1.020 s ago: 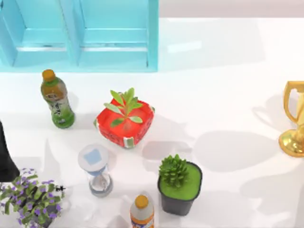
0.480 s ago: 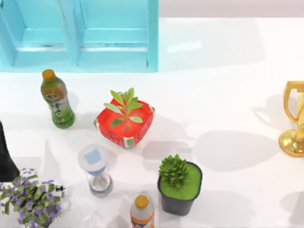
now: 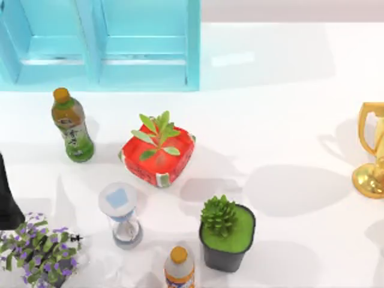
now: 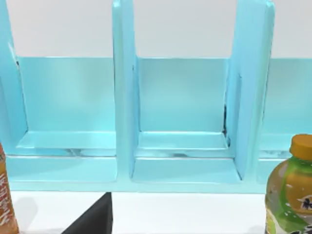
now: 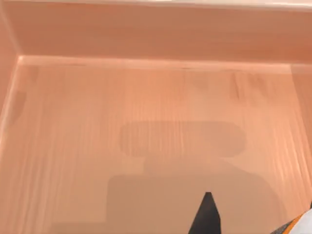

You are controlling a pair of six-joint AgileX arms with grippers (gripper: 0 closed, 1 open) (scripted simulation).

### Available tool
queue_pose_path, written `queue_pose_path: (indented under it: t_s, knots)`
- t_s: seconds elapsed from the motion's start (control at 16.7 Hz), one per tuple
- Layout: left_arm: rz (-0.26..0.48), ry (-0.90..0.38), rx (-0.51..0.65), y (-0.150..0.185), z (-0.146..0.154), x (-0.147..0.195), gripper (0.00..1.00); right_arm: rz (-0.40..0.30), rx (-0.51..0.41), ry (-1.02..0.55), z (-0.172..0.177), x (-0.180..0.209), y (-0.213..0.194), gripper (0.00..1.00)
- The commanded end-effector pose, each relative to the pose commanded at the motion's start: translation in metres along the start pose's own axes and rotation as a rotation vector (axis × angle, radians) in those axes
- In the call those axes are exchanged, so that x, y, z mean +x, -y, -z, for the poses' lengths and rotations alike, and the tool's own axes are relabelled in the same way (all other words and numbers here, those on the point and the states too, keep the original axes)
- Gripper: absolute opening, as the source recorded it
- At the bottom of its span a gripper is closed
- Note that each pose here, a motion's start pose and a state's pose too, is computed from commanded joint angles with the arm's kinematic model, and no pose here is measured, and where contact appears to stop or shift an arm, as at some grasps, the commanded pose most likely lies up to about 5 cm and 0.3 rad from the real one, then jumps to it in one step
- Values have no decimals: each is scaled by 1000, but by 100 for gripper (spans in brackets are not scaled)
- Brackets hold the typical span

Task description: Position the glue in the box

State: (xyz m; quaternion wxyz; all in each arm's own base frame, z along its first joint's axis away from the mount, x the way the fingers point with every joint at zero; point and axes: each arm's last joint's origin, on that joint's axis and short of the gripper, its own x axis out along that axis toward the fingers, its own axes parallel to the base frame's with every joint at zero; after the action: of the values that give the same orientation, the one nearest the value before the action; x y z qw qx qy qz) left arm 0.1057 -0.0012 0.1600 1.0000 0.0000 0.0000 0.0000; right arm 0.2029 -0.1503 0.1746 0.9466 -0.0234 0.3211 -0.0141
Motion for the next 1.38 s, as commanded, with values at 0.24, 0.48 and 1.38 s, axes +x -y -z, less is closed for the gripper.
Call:
queue_pose_path:
  t_s: [0.24,0.48,1.38]
  knots:
    - [0,0,0,0,0,0,100,-21,22,-14,11,27,-6,0]
    - [0,0,0,0,0,0,100,-25,26,-19,13,29,-7,0]
    - [0,0,0,0,0,0,100,-25,26,-19,13,29,-7,100]
